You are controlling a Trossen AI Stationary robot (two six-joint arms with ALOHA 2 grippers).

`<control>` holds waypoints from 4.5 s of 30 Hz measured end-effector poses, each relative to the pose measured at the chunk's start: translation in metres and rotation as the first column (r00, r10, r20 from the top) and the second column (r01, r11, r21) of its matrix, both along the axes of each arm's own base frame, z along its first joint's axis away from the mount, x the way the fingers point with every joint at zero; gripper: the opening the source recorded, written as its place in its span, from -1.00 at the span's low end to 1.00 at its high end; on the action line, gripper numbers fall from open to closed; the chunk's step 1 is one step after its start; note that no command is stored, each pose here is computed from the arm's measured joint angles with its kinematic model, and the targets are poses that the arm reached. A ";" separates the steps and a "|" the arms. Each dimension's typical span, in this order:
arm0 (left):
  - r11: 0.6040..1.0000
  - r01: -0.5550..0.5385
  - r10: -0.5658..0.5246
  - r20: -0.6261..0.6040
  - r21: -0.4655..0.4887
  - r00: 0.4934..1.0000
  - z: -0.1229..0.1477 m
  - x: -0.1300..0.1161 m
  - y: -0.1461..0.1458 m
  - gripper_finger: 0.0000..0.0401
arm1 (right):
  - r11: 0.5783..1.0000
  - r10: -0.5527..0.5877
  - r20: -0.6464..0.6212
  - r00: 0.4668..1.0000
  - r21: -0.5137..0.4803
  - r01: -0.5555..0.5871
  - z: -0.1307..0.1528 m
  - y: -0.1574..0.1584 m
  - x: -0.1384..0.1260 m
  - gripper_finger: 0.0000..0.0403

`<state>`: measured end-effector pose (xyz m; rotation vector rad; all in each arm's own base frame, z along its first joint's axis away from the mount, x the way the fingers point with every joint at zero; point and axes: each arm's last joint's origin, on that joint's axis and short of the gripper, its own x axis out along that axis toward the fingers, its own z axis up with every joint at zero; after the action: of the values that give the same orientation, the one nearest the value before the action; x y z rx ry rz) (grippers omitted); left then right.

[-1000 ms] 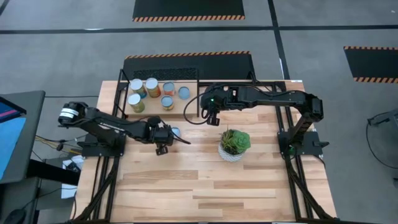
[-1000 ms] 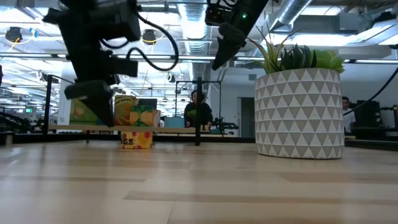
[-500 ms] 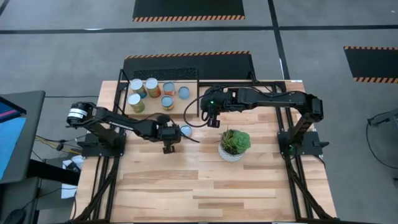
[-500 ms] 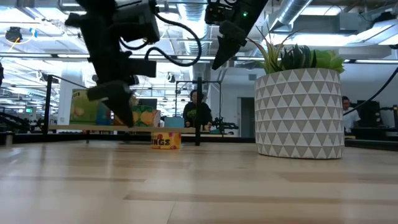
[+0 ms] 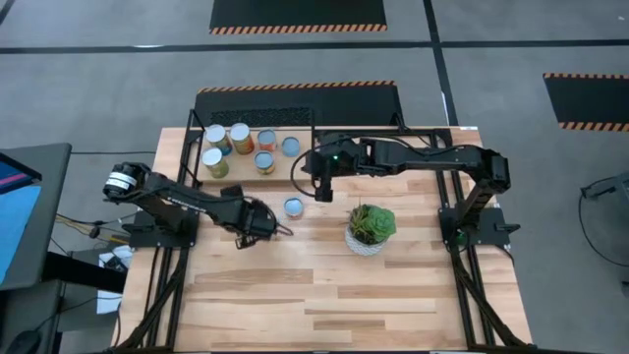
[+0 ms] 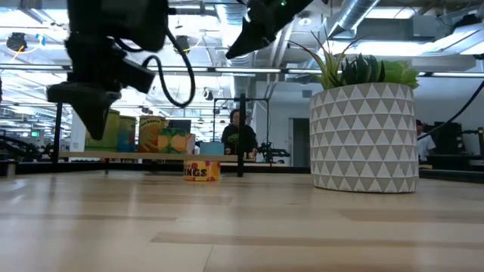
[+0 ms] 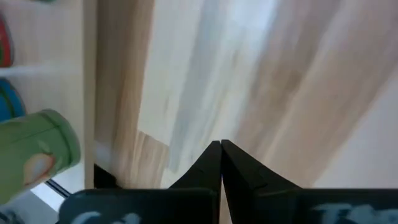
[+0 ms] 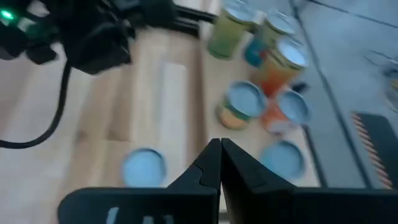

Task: Pick and place cans onto a shelf
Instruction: Put the canned pineapples on the shelf

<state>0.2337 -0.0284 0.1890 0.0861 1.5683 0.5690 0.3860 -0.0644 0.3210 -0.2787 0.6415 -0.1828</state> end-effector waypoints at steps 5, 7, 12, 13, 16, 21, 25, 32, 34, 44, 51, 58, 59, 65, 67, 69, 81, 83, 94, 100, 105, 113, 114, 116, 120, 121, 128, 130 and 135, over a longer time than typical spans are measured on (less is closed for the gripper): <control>0.995 0.094 -0.095 0.011 0.032 0.995 0.000 -0.004 -0.024 -1.00 | 0.997 0.061 0.023 0.998 0.056 -0.062 0.001 0.004 0.002 -0.86; 0.992 0.109 -0.111 0.029 0.065 0.993 0.001 -0.006 -0.032 -1.00 | 0.996 0.062 0.023 0.998 0.070 -0.063 0.000 0.008 0.002 -0.86; 0.988 0.097 -0.108 0.084 0.123 0.991 0.001 -0.010 -0.045 -1.00 | 0.990 0.120 0.005 0.993 0.069 -0.120 -0.019 0.030 0.019 -0.86; 0.986 0.087 -0.102 0.102 0.143 0.990 0.000 -0.012 -0.047 -1.00 | 0.990 0.130 -0.029 0.991 0.067 -0.128 -0.027 0.035 0.021 -0.86; 0.977 0.072 -0.103 0.153 0.199 0.983 -0.004 -0.015 -0.052 -1.00 | 0.997 0.051 -0.060 0.997 -0.058 -0.055 -0.029 0.044 0.028 -0.86; 0.975 0.074 -0.110 0.168 0.208 0.980 -0.010 -0.017 -0.053 -1.00 | 0.963 -0.103 -0.063 0.993 -0.256 0.083 0.003 0.054 0.010 -0.86; 0.966 0.079 -0.135 0.221 0.246 0.966 -0.010 -0.007 -0.047 -1.00 | 0.962 -0.212 -0.104 0.972 -0.200 0.188 0.033 0.057 -0.032 -0.86; 0.937 0.292 -0.341 0.319 0.192 0.884 -0.008 0.036 -0.020 -1.00 | 0.886 -0.452 -0.279 0.847 -0.034 0.462 0.044 0.056 -0.114 -0.86; 0.912 0.375 -0.410 0.363 0.166 0.836 -0.005 0.050 -0.006 -1.00 | 0.862 -0.496 -0.279 0.823 -0.042 0.505 0.038 0.060 -0.133 -0.86; 0.951 0.294 -0.297 0.546 0.096 0.783 0.010 0.071 0.054 -1.00 | 0.798 -0.583 -0.144 0.800 0.081 0.597 -0.019 0.087 -0.207 -0.86; 0.940 0.324 -0.332 0.515 0.108 0.790 0.024 0.075 0.057 -1.00 | 0.806 -0.581 -0.081 0.810 0.081 0.587 -0.045 0.090 -0.213 -0.86; 0.893 0.445 -0.403 0.556 0.064 0.727 0.036 0.081 0.070 -1.00 | 0.755 -0.647 -0.088 0.757 0.066 0.652 -0.079 0.088 -0.216 -0.86; 0.891 0.453 -0.379 0.581 0.021 0.720 0.035 0.080 0.075 -1.00 | 0.739 -0.665 -0.086 0.742 0.071 0.670 -0.085 0.088 -0.218 -0.86; 0.934 0.323 -0.150 0.657 -0.151 0.739 0.035 0.076 0.095 -1.00 | 0.726 -0.675 -0.130 0.726 0.061 0.685 -0.099 0.088 -0.225 -0.86; 0.938 0.294 -0.107 0.653 -0.183 0.750 0.033 0.075 0.093 -1.00 | 0.728 -0.671 -0.133 0.729 0.068 0.683 -0.099 0.088 -0.225 -0.86; 0.937 0.284 -0.088 0.646 -0.205 0.758 0.031 0.076 0.088 -1.00 | 0.730 -0.669 -0.134 0.731 0.064 0.680 -0.099 0.088 -0.225 -0.86; 0.918 0.295 -0.113 0.540 -0.264 0.834 0.005 0.091 0.077 -1.00 | 0.731 -0.669 -0.151 0.727 0.043 0.681 -0.100 0.088 -0.227 -0.86; 0.919 0.285 -0.106 0.527 -0.271 0.843 0.008 0.095 0.078 -1.00 | 0.731 -0.669 -0.151 0.728 0.043 0.681 -0.100 0.088 -0.227 -0.86; 0.901 0.384 -0.222 0.543 -0.204 0.810 0.017 0.100 0.079 -0.94 | 0.732 -0.668 -0.154 0.728 0.037 0.680 -0.100 0.088 -0.227 -0.86; 0.893 0.406 -0.249 0.540 -0.194 0.804 0.017 0.100 0.080 -0.68 | 0.732 -0.668 -0.155 0.727 0.036 0.680 -0.100 0.088 -0.227 -0.86; 0.909 0.356 -0.200 0.521 -0.216 0.829 0.009 0.103 0.080 -0.43 | 0.732 -0.668 -0.155 0.727 0.036 0.680 -0.100 0.088 -0.227 -0.86; 0.911 0.307 -0.173 0.419 -0.276 0.891 -0.024 0.109 0.077 -0.26 | 0.733 -0.667 -0.162 0.727 0.035 0.680 -0.100 0.088 -0.228 -0.86; 0.911 0.301 -0.163 0.426 -0.280 0.890 -0.023 0.110 0.077 -0.26 | 0.733 -0.667 -0.161 0.727 0.036 0.680 -0.100 0.088 -0.227 -0.86; 0.910 0.290 -0.149 0.420 -0.295 0.895 -0.024 0.109 0.077 -0.26 | 0.733 -0.667 -0.161 0.727 0.035 0.680 -0.100 0.088 -0.228 -0.86; 0.900 0.290 -0.146 0.401 -0.326 0.904 -0.027 0.106 0.074 -0.26 | 0.733 -0.667 -0.163 0.727 0.033 0.680 -0.100 0.088 -0.228 -0.86; 0.899 0.290 -0.148 0.396 -0.328 0.906 -0.028 0.106 0.073 -0.26 | 0.733 -0.667 -0.164 0.727 0.032 0.680 -0.100 0.087 -0.228 -0.86; 0.906 0.291 -0.161 0.386 -0.306 0.908 -0.031 0.104 0.068 -0.29 | 0.732 -0.667 -0.163 0.727 0.032 0.680 -0.100 0.087 -0.228 -0.86; 0.914 0.288 -0.169 0.378 -0.285 0.910 -0.031 0.104 0.067 -0.37 | 0.732 -0.667 -0.163 0.727 0.032 0.680 -0.100 0.087 -0.228 -0.86; 0.922 0.284 -0.177 0.365 -0.263 0.914 -0.031 0.104 0.063 -0.83 | 0.733 -0.668 -0.166 0.726 0.028 0.680 -0.100 0.087 -0.228 -0.86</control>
<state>0.3377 0.0349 0.1578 -0.0607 1.2725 0.1304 0.1577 0.0229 0.2207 0.0457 0.8784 -0.8505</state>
